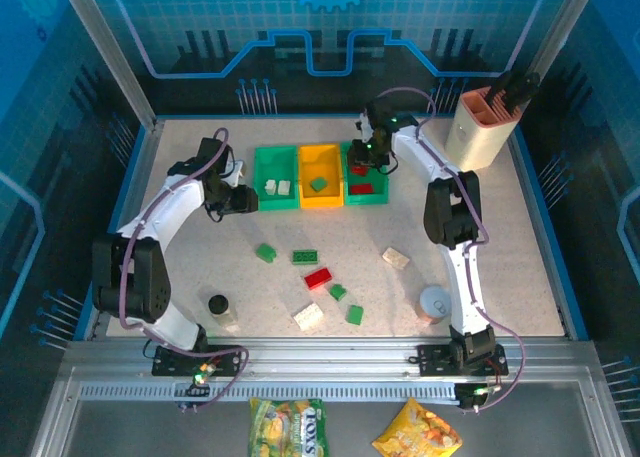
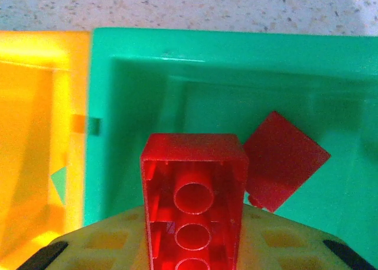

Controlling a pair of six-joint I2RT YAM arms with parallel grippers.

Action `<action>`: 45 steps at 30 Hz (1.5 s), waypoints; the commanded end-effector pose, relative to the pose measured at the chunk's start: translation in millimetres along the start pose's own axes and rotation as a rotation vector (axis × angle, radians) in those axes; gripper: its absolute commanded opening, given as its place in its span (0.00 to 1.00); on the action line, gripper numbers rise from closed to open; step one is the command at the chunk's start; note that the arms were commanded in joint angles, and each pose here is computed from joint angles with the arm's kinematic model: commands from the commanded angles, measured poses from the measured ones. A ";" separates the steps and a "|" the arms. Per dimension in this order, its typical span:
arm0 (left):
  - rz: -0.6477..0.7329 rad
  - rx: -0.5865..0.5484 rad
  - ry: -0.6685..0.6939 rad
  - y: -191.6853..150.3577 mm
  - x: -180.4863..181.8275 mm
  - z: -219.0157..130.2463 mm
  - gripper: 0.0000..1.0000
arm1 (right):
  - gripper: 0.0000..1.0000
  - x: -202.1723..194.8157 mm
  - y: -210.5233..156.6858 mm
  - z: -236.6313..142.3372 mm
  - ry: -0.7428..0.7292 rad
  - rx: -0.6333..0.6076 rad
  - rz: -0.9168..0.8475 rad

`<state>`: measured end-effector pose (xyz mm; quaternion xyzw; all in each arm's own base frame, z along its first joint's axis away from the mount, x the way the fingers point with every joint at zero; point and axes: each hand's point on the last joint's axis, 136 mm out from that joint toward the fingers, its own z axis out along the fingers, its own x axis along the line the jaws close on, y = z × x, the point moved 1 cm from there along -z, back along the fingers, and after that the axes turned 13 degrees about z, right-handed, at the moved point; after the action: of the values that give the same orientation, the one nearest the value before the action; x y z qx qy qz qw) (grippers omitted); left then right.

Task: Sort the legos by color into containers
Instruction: Place the lego in the container.

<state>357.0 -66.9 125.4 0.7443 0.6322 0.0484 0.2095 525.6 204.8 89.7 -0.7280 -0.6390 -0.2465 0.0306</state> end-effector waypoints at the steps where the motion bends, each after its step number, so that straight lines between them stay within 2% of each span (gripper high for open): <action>1: 0.003 0.015 -0.002 -1.9 3.8 4.0 0.46 | 0.36 -5.2 0.9 3.7 0.029 0.031 -0.009; 15: 0.004 0.014 -0.005 -1.0 3.3 3.5 0.46 | 0.43 1.8 4.7 -3.5 0.076 0.021 -0.003; 25: 0.007 -0.005 -0.023 0.7 -1.1 -2.2 0.46 | 0.43 6.7 2.0 -20.0 0.088 0.004 0.005; 26: 0.007 -0.009 -0.027 1.1 -2.0 -3.0 0.46 | 0.43 10.7 4.0 -32.0 0.098 -0.015 0.001; 34: 0.014 -0.018 -0.057 0.2 -11.4 -13.3 0.47 | 0.43 8.8 -14.9 -49.2 0.088 -0.009 -0.003; 40: 0.067 0.043 -0.040 -10.8 -26.7 -13.4 0.48 | 0.43 2.8 -35.5 -60.7 0.084 -0.006 0.008; 45: 0.159 0.144 0.009 -28.5 -43.8 -5.3 0.50 | 0.43 -1.5 -55.3 -69.9 0.082 0.005 0.002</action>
<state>330.9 -100.1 125.3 0.7832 0.5937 0.0223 0.1830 459.4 185.1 118.6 -0.7248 -0.6370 -0.2558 0.0587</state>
